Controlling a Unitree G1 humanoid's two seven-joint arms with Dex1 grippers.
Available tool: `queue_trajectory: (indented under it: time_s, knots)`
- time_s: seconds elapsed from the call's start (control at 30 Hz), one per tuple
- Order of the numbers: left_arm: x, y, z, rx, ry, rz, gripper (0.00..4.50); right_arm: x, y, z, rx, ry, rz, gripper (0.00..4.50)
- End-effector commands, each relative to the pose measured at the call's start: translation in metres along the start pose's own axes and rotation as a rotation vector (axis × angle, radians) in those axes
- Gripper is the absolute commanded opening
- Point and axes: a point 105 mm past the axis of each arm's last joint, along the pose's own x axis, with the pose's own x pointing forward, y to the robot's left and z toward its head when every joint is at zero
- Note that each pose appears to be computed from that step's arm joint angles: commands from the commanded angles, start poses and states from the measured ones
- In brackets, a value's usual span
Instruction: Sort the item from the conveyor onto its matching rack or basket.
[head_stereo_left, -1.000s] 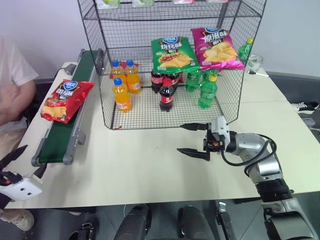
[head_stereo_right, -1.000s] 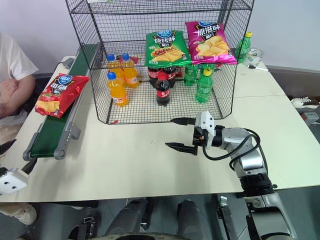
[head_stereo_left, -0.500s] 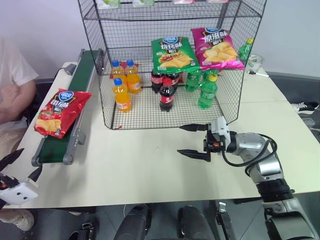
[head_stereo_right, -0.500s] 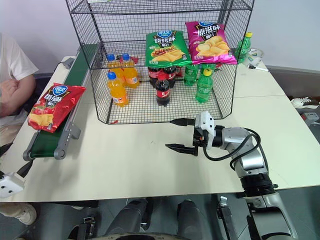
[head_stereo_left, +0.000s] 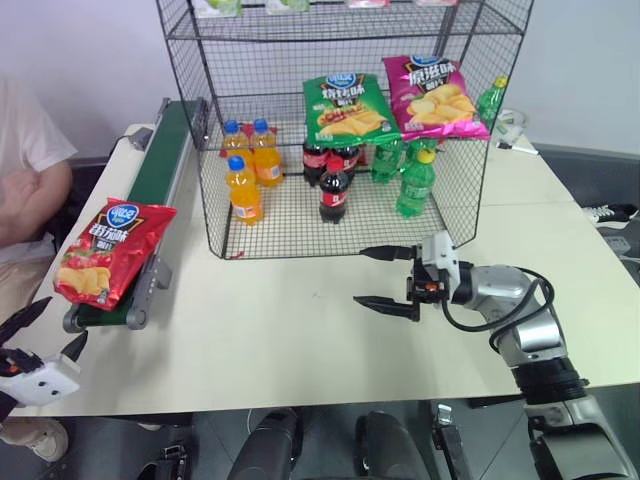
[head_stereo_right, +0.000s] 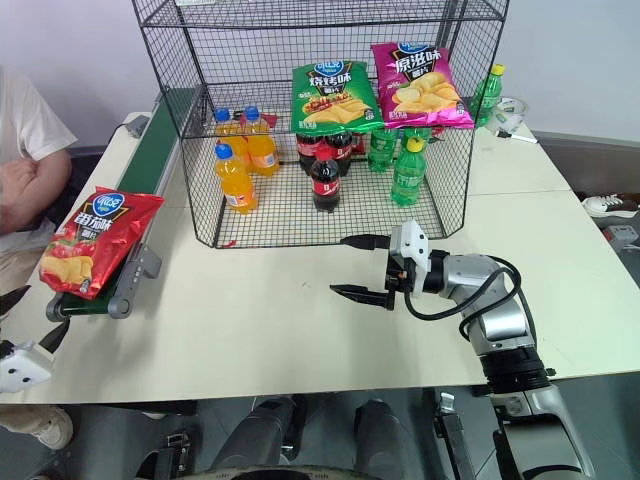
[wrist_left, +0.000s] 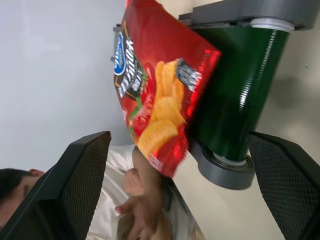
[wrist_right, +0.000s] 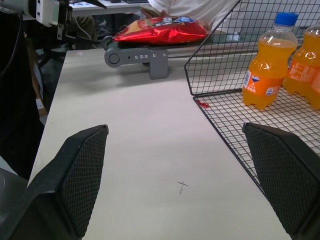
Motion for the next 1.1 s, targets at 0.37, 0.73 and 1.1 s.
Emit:
queue_trajectory:
  time_s: [0.37, 0.73, 1.1]
  knots:
    - [0.000, 0.007, -0.010, 0.020, 0.020, 0.011, 4.48, -0.008, -0.008, 0.015, -0.063, -0.006, -0.011, 4.50]
    - [0.014, 0.001, -0.001, -0.004, -0.021, 0.020, 3.96, -0.008, -0.008, 0.018, -0.071, -0.016, -0.021, 4.50]
    - [0.020, 0.017, 0.002, -0.025, -0.031, 0.107, 0.07, -0.012, -0.004, 0.015, -0.076, -0.003, -0.022, 4.50]
